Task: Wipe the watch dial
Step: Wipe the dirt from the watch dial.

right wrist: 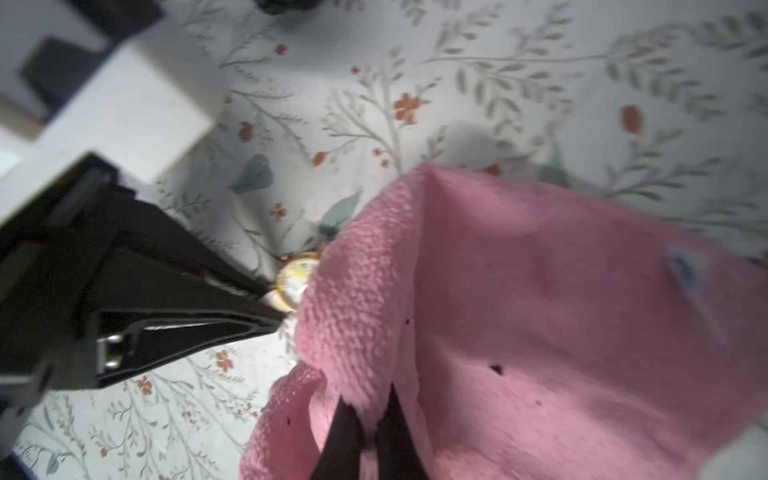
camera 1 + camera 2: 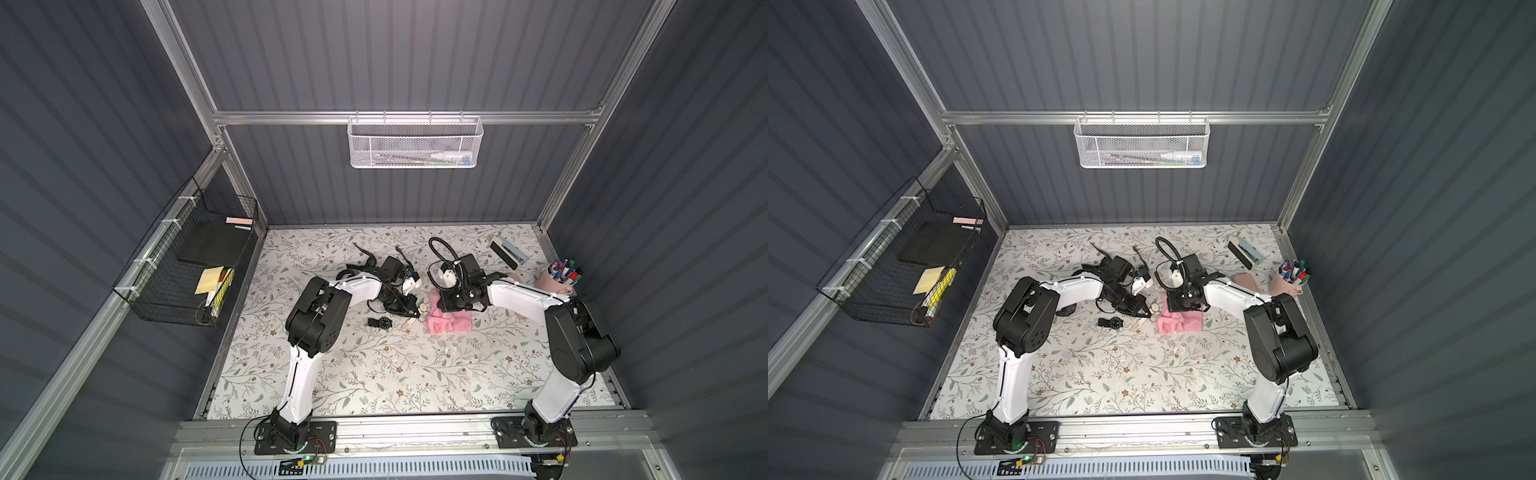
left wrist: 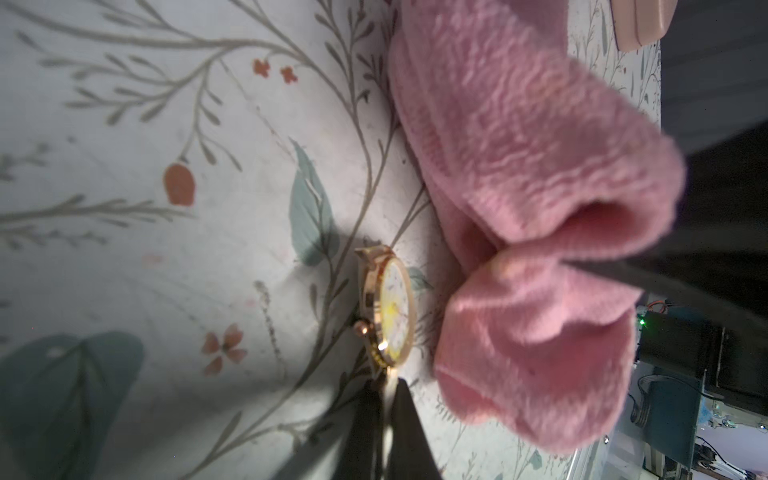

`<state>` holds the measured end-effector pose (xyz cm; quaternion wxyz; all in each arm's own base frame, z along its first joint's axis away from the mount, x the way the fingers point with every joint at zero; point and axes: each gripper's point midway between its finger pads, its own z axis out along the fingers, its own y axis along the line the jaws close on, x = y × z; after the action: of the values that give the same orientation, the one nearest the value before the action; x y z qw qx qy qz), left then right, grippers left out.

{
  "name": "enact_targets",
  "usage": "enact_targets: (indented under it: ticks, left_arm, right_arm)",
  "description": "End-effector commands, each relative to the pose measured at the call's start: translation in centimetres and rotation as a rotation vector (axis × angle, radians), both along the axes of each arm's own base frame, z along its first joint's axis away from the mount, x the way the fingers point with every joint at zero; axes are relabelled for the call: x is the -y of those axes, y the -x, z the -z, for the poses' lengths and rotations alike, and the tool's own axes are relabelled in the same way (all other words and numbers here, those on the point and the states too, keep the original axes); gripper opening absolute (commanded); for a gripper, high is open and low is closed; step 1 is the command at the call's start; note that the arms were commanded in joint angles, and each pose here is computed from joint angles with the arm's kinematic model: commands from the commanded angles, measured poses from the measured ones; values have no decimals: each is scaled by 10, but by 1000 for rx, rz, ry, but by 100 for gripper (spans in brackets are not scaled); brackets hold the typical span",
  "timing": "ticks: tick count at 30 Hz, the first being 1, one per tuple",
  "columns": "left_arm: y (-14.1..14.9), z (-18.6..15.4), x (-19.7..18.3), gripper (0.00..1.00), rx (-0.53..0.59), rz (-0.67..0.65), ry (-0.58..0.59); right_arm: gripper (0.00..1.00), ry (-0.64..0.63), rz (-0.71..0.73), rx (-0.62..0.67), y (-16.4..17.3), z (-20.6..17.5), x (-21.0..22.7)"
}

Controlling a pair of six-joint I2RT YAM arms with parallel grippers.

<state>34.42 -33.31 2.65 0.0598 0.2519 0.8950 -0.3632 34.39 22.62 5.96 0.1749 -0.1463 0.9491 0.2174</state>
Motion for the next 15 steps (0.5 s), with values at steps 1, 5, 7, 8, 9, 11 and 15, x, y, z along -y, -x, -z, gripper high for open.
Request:
enact_targets:
  ticks: [1, 5, 7, 8, 9, 11, 15]
  left_arm:
    - [6, 21, -10, 6, -36, -6, -67]
    - [5, 20, -10, 6, -31, -10, -67]
    - [5, 20, -10, 6, -33, -11, -69]
    - [5, 20, -10, 6, -30, -13, -70]
    - [4, 19, -10, 6, -30, -15, -70]
    - [3, 18, -10, 6, -23, -19, -70]
    - [3, 18, -11, 6, -20, -23, -77]
  right_arm:
    - [0, -78, -133, -20, 15, 1, -31]
    - [0, -44, -114, -68, 13, 21, -34]
    - [0, -3, -70, -78, 6, 32, -29]
    - [0, 14, -52, -87, 4, 35, -26]
    - [0, 43, -25, -95, 0, 40, -22]
    - [0, 67, 17, -95, -6, 45, -17]
    - [0, 77, 70, -46, -15, 36, -11]
